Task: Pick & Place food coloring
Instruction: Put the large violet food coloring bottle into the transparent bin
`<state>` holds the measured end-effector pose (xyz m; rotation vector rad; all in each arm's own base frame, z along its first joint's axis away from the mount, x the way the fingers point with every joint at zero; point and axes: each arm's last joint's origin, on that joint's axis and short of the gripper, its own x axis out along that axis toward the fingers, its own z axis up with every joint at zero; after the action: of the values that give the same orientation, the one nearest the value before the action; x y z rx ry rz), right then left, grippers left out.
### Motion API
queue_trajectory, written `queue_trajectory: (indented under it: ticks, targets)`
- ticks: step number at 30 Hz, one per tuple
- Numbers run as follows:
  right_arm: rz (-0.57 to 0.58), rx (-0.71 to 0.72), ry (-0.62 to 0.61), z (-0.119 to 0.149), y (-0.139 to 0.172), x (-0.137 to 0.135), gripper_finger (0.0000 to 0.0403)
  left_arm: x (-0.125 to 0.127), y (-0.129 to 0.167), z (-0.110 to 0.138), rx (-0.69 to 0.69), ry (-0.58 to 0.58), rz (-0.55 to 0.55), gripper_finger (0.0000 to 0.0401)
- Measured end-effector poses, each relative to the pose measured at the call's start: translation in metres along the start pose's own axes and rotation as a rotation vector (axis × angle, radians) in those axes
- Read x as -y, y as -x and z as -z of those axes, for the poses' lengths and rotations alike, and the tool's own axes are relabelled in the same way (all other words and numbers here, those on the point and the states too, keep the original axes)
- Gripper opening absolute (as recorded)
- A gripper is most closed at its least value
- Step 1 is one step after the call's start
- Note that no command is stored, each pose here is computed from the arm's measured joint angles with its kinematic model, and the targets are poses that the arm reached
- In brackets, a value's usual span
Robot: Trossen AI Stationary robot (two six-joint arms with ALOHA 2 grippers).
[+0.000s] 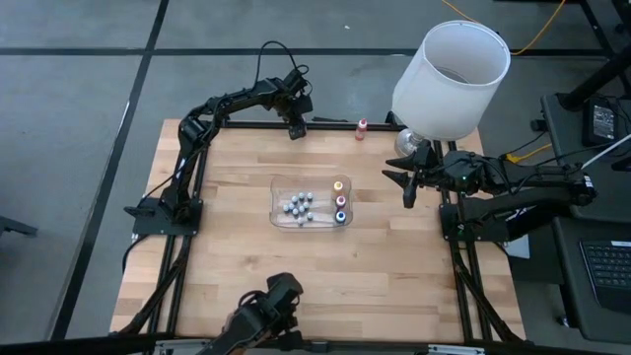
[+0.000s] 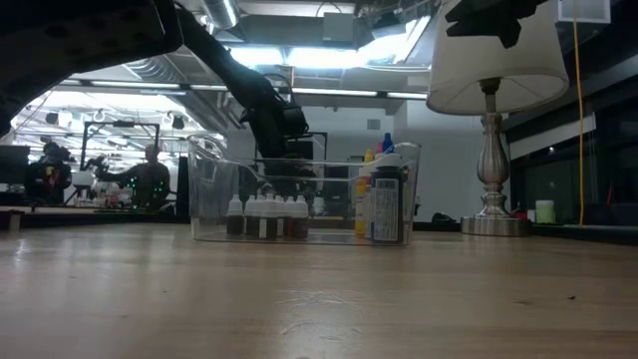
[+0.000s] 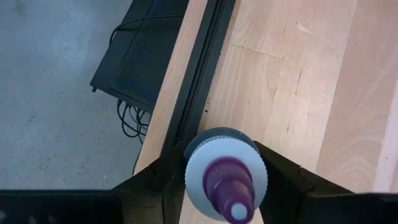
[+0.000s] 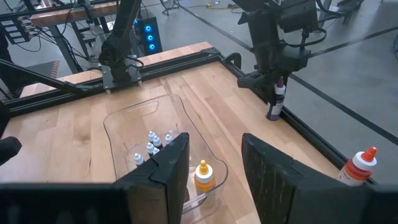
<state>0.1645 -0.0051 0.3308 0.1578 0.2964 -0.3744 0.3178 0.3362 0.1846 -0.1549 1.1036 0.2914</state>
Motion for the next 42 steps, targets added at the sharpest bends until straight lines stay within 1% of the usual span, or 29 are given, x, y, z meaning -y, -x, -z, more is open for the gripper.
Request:
queue_trajectory:
  ticks: [4,12,21,24,29,32,38,42]
  targets:
    - [0.0,0.0,-0.001,0.0,0.0,0.0,0.0149,0.004,0.002,-0.001,-0.009,0.014,0.009,0.015]
    - [0.0,0.0,0.001,0.0,0.0,0.0,0.0149,0.022,0.016,-0.009,-0.01,-0.033,0.031,0.0151]
    - [0.0,0.0,0.007,0.0,0.0,0.0,0.0149,0.043,0.039,-0.023,0.051,-0.088,0.034,0.0153]
    - [0.0,0.0,0.008,0.0,0.0,0.0,0.0149,0.055,0.053,-0.029,0.085,-0.112,0.065,0.015]
    - [0.0,0.0,0.008,0.0,0.0,0.0,0.0149,0.085,0.078,-0.037,0.132,-0.17,0.138,0.015]
    - [0.0,-0.001,0.014,0.0,0.0,0.0,0.0149,0.107,0.097,-0.043,0.165,-0.221,0.158,0.0153]
    - [0.0,0.0,0.027,0.0,0.0,0.0,0.0149,0.16,0.131,-0.047,0.19,-0.336,0.213,0.0148]
    - [0.0,-0.001,0.027,0.0,0.0,0.0,0.0149,0.194,0.14,-0.048,0.192,-0.403,0.259,0.0153]
